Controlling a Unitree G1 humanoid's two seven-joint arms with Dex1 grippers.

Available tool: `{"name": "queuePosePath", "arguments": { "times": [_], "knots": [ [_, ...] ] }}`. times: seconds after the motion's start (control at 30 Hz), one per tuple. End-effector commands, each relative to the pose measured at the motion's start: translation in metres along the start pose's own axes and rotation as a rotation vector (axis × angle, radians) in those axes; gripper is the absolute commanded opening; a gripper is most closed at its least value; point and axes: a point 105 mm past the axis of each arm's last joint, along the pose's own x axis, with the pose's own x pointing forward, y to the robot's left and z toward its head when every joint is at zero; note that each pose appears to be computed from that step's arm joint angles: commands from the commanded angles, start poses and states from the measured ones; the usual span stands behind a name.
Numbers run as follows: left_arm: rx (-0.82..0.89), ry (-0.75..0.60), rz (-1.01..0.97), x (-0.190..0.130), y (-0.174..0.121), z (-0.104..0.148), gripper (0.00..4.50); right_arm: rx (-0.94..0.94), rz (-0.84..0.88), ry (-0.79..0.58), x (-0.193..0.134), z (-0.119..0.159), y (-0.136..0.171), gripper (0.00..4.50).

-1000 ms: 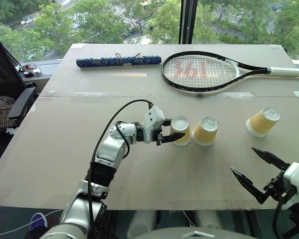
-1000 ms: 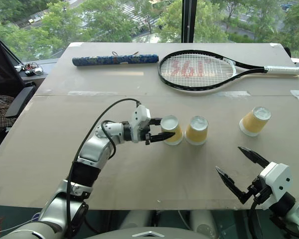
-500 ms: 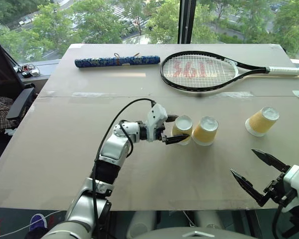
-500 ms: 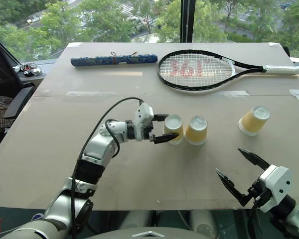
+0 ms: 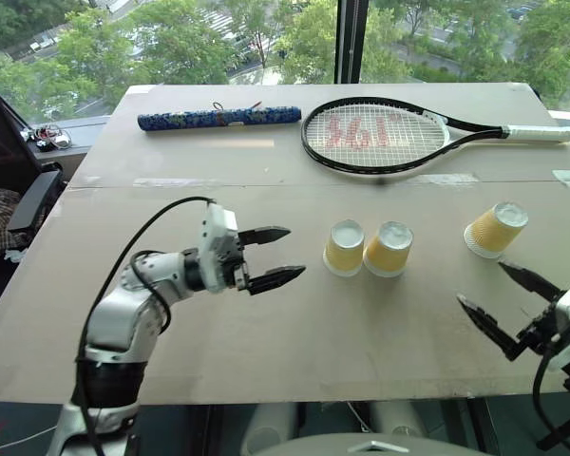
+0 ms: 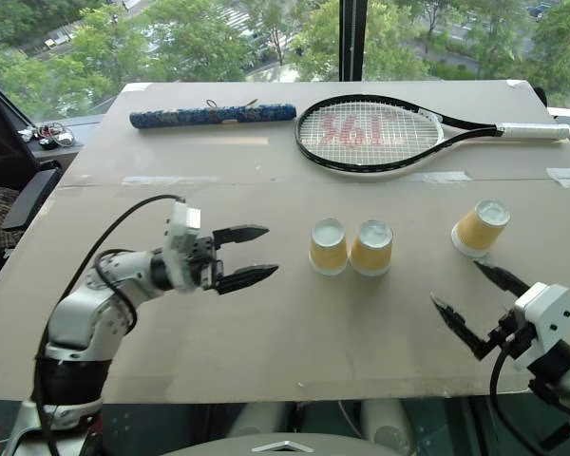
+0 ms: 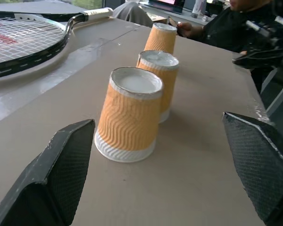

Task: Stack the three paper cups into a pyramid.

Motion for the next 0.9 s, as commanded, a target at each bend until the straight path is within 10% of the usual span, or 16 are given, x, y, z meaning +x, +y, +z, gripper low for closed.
{"name": "queuePosePath", "arguments": {
  "times": [0.03,0.63,0.9],
  "knots": [
    [0.072,-0.08,-0.035,-0.009,-0.022,0.029,4.42,-0.062,-0.19,0.092,0.009,-0.008,-0.035,4.5],
    [0.082,-0.093,-0.085,-0.021,-0.053,0.034,4.42,0.133,-0.38,0.165,0.058,-0.023,-0.084,4.5],
    [0.084,-0.158,-0.017,-0.014,-0.048,0.041,4.5,0.112,-0.288,0.11,0.067,-0.013,-0.081,1.56]
  ]
}}
